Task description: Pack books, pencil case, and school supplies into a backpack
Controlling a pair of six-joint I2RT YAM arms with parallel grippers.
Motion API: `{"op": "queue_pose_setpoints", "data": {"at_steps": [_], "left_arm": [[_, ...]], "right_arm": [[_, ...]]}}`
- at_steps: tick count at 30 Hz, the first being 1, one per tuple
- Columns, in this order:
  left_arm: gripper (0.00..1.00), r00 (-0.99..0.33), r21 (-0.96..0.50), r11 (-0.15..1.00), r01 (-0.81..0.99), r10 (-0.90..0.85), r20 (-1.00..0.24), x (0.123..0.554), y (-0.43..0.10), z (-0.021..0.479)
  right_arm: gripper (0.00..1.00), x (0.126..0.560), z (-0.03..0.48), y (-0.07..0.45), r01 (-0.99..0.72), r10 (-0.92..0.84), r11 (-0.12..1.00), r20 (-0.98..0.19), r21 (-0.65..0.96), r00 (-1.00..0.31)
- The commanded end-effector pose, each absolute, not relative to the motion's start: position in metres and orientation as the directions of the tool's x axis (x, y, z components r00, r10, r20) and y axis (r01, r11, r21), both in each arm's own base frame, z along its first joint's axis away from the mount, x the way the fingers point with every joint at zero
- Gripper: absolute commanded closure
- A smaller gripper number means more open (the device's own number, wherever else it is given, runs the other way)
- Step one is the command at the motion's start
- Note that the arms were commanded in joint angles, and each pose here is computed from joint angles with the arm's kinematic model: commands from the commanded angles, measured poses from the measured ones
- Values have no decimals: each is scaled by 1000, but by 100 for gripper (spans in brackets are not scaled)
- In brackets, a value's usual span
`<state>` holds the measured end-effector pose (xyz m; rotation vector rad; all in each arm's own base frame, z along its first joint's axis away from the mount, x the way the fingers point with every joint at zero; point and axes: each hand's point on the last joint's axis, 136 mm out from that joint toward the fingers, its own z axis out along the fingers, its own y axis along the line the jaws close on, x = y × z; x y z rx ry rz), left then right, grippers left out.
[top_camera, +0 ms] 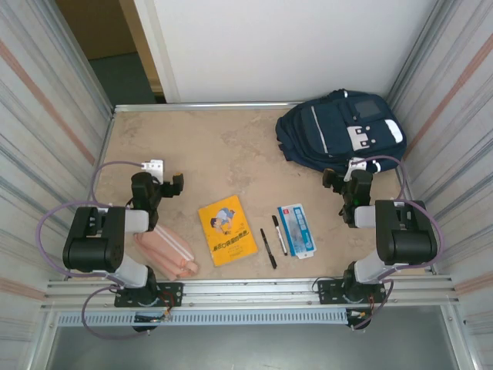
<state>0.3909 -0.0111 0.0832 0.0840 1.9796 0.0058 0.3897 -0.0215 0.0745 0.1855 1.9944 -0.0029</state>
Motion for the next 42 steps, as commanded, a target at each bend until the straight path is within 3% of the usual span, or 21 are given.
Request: {"op": "queue_pose_setpoints", "data": {"at_steps": [1,38,42], "left_arm": [[1,-378,65,996,55,81,-922,396,-11,92],[1,-382,60,997,58,78,-921,396,-11,91],[1,-379,60,997,58,77,-922,396,-11,92]], "right_arm": [[1,395,81,-22,114,109,991,-912,69,-396],[1,396,86,-16,74,100,994,-909,76,-405],[1,388,105,-27,166,122,984,-908,59,-400]]}}
